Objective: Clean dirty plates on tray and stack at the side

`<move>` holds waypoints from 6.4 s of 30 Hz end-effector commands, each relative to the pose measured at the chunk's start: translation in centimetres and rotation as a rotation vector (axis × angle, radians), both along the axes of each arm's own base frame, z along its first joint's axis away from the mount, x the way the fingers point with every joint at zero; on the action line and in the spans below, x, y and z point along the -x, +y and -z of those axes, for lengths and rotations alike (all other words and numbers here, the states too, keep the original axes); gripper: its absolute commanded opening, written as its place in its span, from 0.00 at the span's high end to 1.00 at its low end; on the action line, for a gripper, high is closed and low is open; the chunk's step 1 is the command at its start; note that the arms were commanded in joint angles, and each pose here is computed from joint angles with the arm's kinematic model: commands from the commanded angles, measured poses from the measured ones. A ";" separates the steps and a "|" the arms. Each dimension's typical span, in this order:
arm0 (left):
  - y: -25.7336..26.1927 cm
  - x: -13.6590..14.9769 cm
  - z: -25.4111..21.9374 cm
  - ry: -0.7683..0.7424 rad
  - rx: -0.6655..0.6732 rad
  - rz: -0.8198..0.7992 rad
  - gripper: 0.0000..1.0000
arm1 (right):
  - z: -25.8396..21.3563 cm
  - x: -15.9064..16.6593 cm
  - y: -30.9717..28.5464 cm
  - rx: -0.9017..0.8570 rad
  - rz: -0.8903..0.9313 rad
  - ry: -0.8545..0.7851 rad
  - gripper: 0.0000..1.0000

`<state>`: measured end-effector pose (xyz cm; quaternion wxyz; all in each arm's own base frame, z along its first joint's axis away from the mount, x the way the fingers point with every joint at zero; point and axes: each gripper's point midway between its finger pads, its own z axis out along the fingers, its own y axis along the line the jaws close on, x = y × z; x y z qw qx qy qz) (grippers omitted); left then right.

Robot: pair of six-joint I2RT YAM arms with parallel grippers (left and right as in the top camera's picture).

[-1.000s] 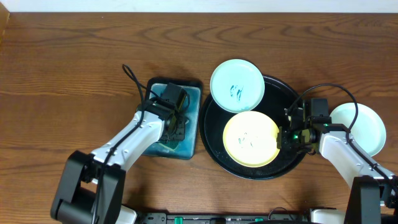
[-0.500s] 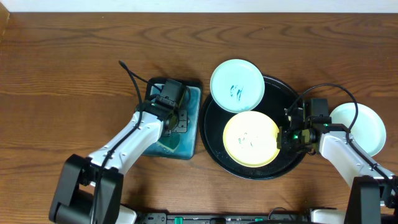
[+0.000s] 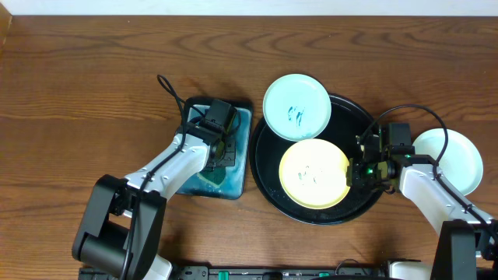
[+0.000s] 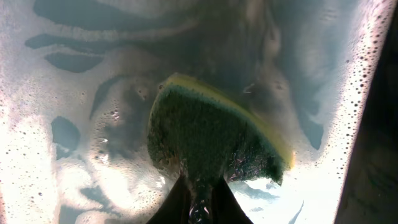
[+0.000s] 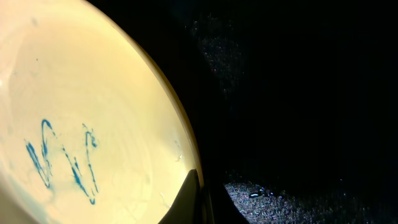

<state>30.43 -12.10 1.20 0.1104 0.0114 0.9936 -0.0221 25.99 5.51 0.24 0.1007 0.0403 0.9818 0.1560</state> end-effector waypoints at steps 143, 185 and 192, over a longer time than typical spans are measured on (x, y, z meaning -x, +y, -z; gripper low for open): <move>1.2 -1.2 -15.4 -0.337 0.964 0.162 0.93 | 0.6 0.9 0.0 0.013 -0.001 0.030 0.99; 1.3 -0.5 -11.2 -0.229 0.736 0.086 0.93 | 0.6 0.8 0.0 0.013 -0.001 0.025 0.99; 1.8 -0.8 -7.7 -0.220 0.371 0.045 0.92 | 0.6 0.8 0.0 0.013 -0.001 0.026 0.99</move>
